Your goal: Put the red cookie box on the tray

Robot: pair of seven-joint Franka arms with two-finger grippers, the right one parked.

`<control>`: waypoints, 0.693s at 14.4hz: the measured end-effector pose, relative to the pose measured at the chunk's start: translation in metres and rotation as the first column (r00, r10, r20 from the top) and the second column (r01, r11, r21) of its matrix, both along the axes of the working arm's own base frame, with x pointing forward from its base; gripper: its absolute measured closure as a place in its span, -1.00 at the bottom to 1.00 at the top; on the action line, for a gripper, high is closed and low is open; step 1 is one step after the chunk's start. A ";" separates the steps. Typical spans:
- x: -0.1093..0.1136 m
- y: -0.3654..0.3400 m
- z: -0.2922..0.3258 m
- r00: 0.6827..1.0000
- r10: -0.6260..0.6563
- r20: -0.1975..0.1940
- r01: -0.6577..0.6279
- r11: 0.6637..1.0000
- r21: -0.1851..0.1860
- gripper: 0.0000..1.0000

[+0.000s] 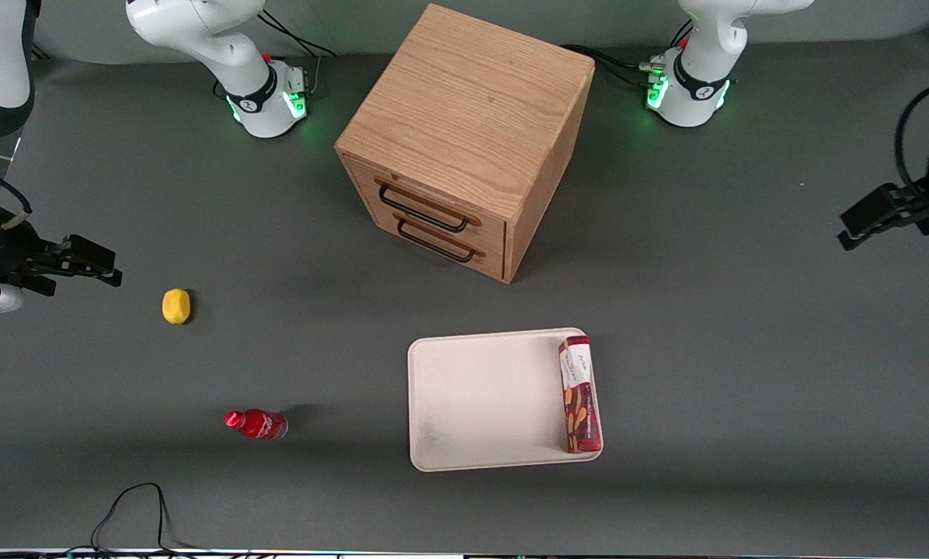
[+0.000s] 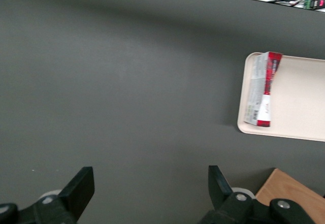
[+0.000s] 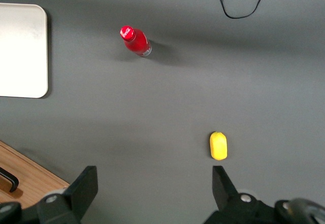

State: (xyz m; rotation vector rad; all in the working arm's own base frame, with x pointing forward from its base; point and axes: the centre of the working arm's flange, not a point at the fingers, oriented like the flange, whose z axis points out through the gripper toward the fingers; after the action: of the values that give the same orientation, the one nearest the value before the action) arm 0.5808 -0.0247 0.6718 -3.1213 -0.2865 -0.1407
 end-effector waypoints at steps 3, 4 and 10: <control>0.003 0.013 -0.014 1.000 -0.019 -0.024 0.019 1.000 0.000 -1.00; 0.005 0.011 -0.020 0.999 -0.023 -0.031 0.023 1.000 0.000 -1.00; 0.015 0.004 -0.046 0.999 -0.040 0.004 0.040 0.999 -0.002 -1.00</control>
State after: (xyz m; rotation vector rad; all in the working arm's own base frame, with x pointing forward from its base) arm 0.5960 -0.0211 0.6257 -3.1298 -0.2249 -0.1464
